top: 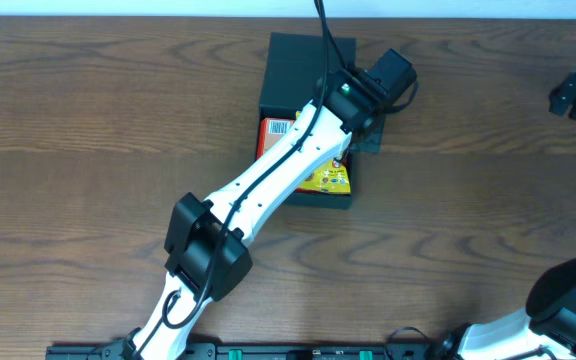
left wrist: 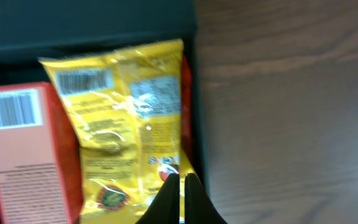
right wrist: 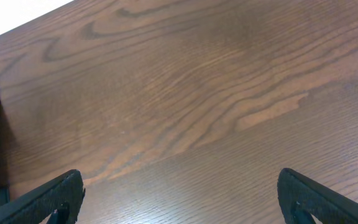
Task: Pack container
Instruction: 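Push the yellow pouch down into the box with the left gripper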
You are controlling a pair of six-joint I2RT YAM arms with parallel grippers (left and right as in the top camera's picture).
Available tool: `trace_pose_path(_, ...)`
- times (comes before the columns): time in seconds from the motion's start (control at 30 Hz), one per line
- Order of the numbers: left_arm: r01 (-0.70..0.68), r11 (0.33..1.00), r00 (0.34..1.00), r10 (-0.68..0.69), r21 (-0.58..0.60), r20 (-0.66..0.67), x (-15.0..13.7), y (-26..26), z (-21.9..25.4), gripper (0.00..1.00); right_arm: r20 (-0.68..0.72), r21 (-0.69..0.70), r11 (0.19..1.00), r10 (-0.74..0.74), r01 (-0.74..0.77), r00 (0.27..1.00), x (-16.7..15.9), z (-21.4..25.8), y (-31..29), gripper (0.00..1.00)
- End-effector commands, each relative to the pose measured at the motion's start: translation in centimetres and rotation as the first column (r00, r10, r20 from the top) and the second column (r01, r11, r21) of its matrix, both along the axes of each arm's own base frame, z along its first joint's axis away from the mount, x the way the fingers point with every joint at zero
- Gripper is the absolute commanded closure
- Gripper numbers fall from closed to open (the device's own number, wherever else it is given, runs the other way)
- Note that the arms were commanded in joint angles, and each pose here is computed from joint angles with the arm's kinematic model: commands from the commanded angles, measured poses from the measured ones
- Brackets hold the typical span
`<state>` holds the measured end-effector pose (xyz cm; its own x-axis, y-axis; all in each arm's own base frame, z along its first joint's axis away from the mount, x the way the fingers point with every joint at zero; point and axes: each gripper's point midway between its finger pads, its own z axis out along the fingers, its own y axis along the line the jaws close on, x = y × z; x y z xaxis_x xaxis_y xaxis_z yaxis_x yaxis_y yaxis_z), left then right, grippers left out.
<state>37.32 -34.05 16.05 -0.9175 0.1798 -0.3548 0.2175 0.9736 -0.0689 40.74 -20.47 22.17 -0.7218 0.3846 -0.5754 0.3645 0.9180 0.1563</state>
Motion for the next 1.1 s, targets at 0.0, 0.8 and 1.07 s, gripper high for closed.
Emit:
trace_pose_path(0.0,-0.023,0.998,1.000,0.022,0.056,0.023,1.2,1.5,-1.1,0.94,-0.013,0.014,1.000,-0.021,0.021,1.000,-0.2,-0.6,-0.4,0.01)
trace_pose_path(0.8,-0.117,0.993,0.992,0.118,0.032,-0.037,5.0,2.9,-5.7,0.94,-0.010,0.012,1.000,-0.021,0.021,1.000,-0.2,-0.6,-0.4,0.01)
trace_pose_path(1.07,-0.117,0.992,0.992,0.120,-0.051,0.049,4.9,3.0,1.3,0.94,-0.014,0.014,1.000,-0.021,0.021,1.000,-0.2,-0.7,-0.4,0.01)
